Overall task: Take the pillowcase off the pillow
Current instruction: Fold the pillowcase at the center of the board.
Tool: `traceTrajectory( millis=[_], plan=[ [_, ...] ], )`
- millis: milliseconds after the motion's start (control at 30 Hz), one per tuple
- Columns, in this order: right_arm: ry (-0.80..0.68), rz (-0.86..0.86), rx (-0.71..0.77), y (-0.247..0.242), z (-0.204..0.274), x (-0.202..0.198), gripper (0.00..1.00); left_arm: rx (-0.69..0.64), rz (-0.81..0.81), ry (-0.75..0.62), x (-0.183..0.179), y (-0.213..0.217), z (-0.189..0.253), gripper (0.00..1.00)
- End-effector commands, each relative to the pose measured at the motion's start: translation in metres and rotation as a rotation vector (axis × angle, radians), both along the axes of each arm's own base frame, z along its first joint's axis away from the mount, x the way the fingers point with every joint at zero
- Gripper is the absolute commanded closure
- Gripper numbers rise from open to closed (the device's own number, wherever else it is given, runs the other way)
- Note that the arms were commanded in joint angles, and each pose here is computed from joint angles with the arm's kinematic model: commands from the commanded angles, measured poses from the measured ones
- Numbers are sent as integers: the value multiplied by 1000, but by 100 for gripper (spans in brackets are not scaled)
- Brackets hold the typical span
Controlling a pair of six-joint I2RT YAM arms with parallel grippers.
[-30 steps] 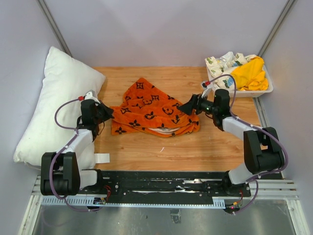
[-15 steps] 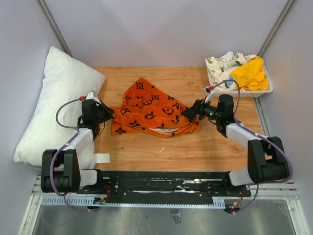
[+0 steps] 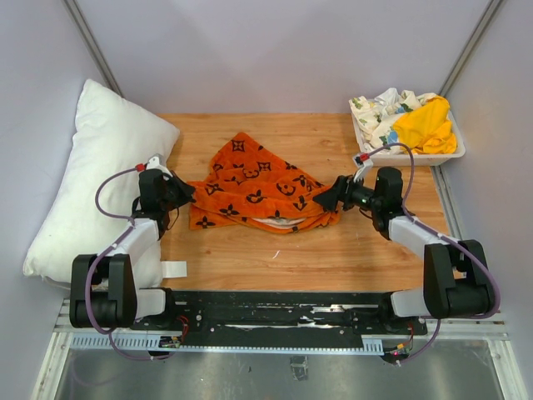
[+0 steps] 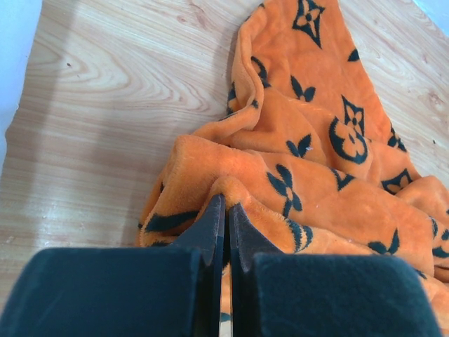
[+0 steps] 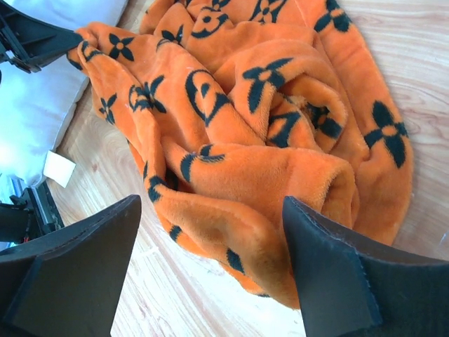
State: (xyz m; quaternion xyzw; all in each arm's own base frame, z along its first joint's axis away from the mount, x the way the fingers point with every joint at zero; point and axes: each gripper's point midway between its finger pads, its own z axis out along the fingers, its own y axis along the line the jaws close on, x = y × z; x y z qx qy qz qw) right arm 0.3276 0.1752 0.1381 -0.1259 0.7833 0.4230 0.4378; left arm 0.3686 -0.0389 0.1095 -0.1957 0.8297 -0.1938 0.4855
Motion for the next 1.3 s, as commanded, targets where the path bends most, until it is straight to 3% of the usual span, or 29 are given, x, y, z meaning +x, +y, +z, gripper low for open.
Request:
traceTrajectory(
  millis=[0,267,400,500,533,667,800,1067,1167,1267],
  plan=[
    [-21,-33,-14,-11,-2,1,17,-7,-18,-64,10,-4,20,100],
    [-21,-45,-11,-13,-2,0,33,-7,-19,-65,9,-5,21,100],
    [-17,-50,-7,-14,-2,-2,56,-7,-18,-68,10,-4,22,100],
    [-24,-56,-8,-16,2,0,92,-13,-18,-77,11,-5,26,100],
    [-24,-62,-6,-17,5,1,98,-16,-20,-83,12,-6,28,100],
    [-55,-98,31,-18,32,13,99,-40,-21,-125,19,-8,49,100],
    [-156,-181,80,-23,91,40,99,-72,-19,-263,36,-12,113,100],
    [-499,-393,130,-56,266,82,99,-50,-16,-625,55,-12,293,100],
    [-663,-435,151,-72,348,70,99,-32,-17,-792,39,-10,374,100],
    [-827,-461,172,-82,421,34,99,11,-6,-947,3,-7,447,100]
  ],
)
